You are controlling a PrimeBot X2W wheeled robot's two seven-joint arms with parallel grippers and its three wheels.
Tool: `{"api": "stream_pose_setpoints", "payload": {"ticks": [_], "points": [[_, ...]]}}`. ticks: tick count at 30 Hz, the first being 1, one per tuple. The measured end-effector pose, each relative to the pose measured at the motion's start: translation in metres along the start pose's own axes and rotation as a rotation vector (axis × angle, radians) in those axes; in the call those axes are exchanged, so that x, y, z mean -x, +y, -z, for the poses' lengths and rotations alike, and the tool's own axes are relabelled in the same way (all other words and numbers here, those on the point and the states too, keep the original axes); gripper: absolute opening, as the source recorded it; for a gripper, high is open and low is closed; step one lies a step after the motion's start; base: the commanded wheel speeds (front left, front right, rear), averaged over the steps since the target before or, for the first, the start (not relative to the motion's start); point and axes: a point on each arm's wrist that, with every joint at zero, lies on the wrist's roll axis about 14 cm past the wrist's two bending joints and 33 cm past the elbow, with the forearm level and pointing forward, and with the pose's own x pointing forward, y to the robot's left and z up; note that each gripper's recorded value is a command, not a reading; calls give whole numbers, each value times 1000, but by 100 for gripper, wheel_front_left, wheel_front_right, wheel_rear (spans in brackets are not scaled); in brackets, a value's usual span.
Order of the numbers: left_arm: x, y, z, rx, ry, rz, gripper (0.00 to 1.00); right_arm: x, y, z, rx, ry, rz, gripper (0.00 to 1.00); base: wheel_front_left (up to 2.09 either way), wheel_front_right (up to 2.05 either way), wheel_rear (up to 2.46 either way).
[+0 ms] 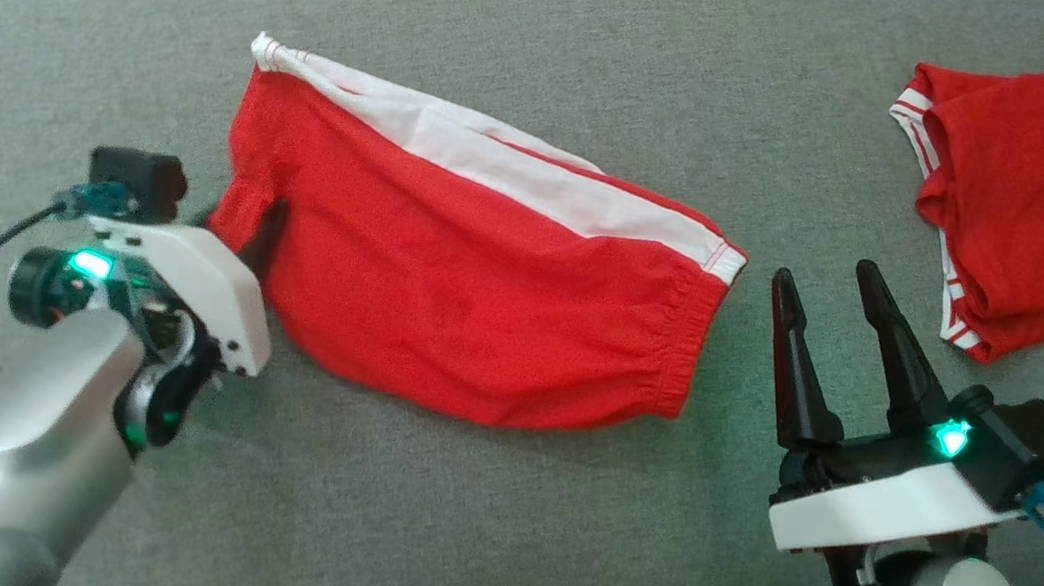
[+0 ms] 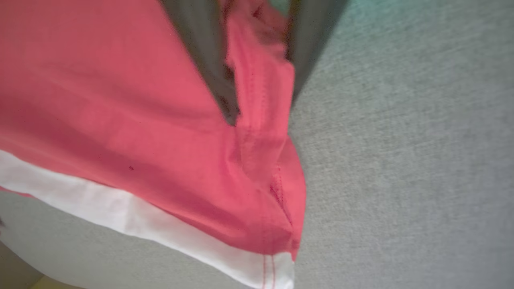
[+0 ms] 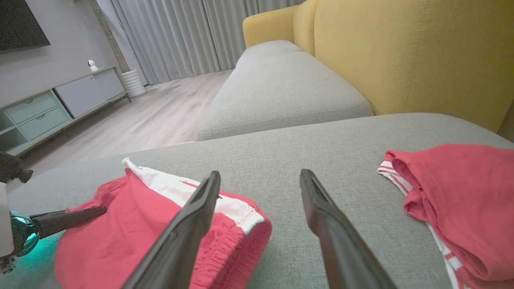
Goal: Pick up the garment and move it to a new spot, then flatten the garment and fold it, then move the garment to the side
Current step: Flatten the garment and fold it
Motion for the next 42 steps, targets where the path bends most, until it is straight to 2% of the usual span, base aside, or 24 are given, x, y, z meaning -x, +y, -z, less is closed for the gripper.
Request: {"api": "stream_pose_setpoints", "payload": {"ticks": [9,13,20,25,26,27,28,36,42], "points": [[20,-16,-8,15,-107,7,0,11,0,-8,1,-25,6,100,0,0,0],[46,-16,1,74,-152,-21,0,19,0,-8,1,-19,11,100,0,0,0],[100,-12,47,231,-174,-114,0,31,4,3,7,39,0,100,0,0,0],[121,-14,61,303,-205,-149,0,31,8,3,14,49,-15,100,0,0,0],[125,-13,62,313,-220,-161,36,32,10,4,15,51,-21,100,0,0,0],[128,-12,62,320,-236,-169,88,32,13,4,17,52,-28,100,0,0,0],[131,-11,60,324,-255,-177,100,31,14,3,21,51,-34,100,0,0,0],[158,1,30,222,-466,-253,100,30,25,8,42,103,-69,100,0,0,0],[186,10,26,174,-545,-339,100,30,49,28,44,204,-145,100,0,0,0]]}}
